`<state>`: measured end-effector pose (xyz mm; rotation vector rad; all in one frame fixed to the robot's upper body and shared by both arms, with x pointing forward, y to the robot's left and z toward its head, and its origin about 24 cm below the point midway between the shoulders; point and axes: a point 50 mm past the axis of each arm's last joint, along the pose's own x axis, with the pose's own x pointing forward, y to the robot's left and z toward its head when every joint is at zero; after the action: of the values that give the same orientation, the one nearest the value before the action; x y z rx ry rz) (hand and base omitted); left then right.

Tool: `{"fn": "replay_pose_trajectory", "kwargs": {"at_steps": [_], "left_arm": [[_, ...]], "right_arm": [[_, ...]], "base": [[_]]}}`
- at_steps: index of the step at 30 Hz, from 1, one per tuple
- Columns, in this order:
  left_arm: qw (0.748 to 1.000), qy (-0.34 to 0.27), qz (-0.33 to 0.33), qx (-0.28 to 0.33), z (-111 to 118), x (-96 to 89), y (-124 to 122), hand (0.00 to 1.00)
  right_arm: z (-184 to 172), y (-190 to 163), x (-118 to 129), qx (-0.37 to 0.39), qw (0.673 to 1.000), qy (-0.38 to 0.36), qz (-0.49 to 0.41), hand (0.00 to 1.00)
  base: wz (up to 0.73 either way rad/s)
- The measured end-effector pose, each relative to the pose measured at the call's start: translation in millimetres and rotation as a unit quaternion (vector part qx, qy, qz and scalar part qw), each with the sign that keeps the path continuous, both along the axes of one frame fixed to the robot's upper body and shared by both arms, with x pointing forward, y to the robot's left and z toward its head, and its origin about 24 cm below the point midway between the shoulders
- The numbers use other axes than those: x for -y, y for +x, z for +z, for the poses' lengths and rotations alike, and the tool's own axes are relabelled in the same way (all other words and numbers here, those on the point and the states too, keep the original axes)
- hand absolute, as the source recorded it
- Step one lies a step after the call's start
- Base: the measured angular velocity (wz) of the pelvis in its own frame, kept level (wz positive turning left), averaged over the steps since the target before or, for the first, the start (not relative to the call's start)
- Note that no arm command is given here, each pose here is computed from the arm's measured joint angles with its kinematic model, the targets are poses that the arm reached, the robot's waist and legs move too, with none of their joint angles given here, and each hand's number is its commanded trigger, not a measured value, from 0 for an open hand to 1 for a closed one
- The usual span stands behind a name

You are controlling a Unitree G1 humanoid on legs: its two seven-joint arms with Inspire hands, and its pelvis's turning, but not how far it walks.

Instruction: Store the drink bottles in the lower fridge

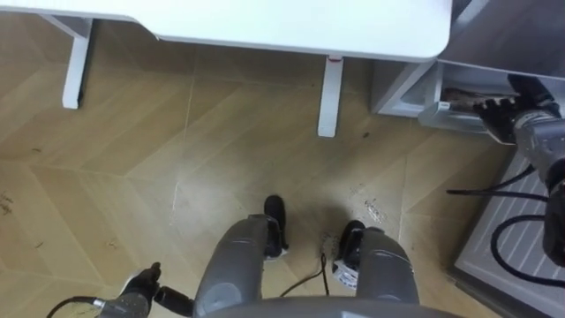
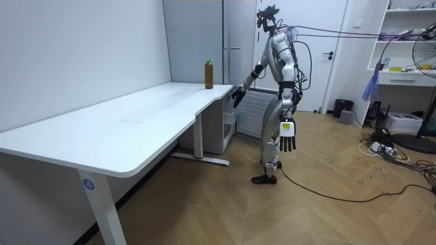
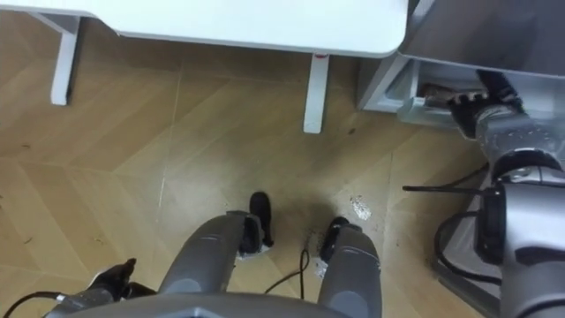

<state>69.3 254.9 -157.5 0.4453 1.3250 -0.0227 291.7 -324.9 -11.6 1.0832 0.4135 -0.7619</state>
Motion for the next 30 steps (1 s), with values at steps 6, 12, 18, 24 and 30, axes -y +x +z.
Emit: {"fn": "replay_pose_trajectory", "kwargs": {"at_steps": [6, 12, 18, 24, 30], "left_arm": [[1.0, -0.002, 0.021, -0.003, 0.4, -4.2, -2.4, 0.0], [0.999, 0.0, 0.032, 0.002, 1.4, -6.9, -1.7, 0.0], [0.998, 0.002, 0.055, 0.007, 1.8, -10.4, -10.9, 0.0], [0.997, -0.004, 0.074, -0.009, -0.8, -7.2, -36.2, 0.0], [0.996, -0.007, 0.089, 0.008, -1.2, -4.8, -34.8, 0.0]], "right_arm": [[-25.5, -30.5, 6.7, -0.003, 1.0, -0.013, 0.025, 0.0], [-48.8, -65.1, 13.3, -0.035, 0.999, -0.013, 0.019, 0.0], [-86.5, -121.3, 5.1, -0.106, 0.993, -0.02, 0.056, 0.0], [-121.5, -179.8, -22.6, -0.166, 0.982, 0.014, 0.084, 0.0], [-133.8, -204.6, -40.5, -0.19, 0.972, 0.015, 0.139, 0.0]], "base": [[0.01], [0.0], [0.04], [-0.03], [-0.05]]}}
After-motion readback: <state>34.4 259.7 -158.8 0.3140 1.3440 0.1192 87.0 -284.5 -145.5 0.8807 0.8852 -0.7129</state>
